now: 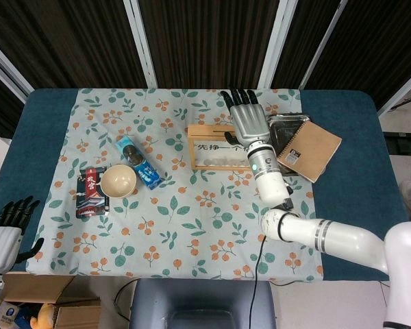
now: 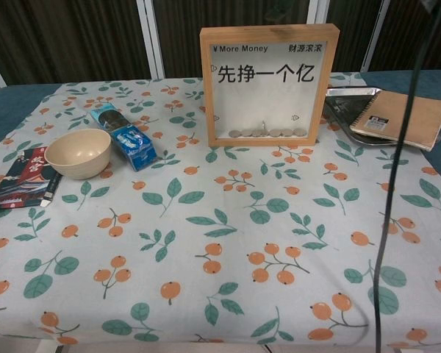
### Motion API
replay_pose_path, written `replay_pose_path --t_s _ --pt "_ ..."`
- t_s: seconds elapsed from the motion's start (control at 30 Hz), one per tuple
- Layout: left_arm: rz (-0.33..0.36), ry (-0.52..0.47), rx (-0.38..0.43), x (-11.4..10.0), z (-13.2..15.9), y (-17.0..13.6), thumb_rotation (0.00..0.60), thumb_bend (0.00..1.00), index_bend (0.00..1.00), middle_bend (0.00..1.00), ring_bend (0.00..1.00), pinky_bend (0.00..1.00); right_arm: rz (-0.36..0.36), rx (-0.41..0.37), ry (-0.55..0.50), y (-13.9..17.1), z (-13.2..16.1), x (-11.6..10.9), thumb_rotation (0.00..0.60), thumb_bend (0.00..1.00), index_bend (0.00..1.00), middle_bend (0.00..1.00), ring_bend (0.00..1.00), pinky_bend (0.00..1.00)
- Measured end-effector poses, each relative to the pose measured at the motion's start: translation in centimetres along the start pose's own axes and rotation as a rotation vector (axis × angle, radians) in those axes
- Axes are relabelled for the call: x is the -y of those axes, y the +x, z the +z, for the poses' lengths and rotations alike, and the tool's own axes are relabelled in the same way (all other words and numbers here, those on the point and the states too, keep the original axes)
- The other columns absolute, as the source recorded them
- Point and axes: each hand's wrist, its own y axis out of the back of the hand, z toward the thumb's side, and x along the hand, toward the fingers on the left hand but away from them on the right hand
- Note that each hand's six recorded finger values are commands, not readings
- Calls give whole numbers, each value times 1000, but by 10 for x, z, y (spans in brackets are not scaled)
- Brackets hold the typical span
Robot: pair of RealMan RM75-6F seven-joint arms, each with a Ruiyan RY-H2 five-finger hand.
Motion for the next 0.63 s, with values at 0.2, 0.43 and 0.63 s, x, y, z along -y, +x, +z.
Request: replay_pose_path --t_s 0.2,0.43,0.63 --pt "4 3 10 -2 4 1 600 321 0 0 0 0 -127 -25 107 41 -41 -23 600 417 0 0 0 0" --pt "16 9 14 -7 6 2 600 321 0 0 0 0 -154 90 202 156 -158 9 600 359 0 0 0 0" --pt "17 10 13 -7 7 1 600 322 0 0 0 0 -123 260 240 251 -245 51 600 321 0 0 0 0"
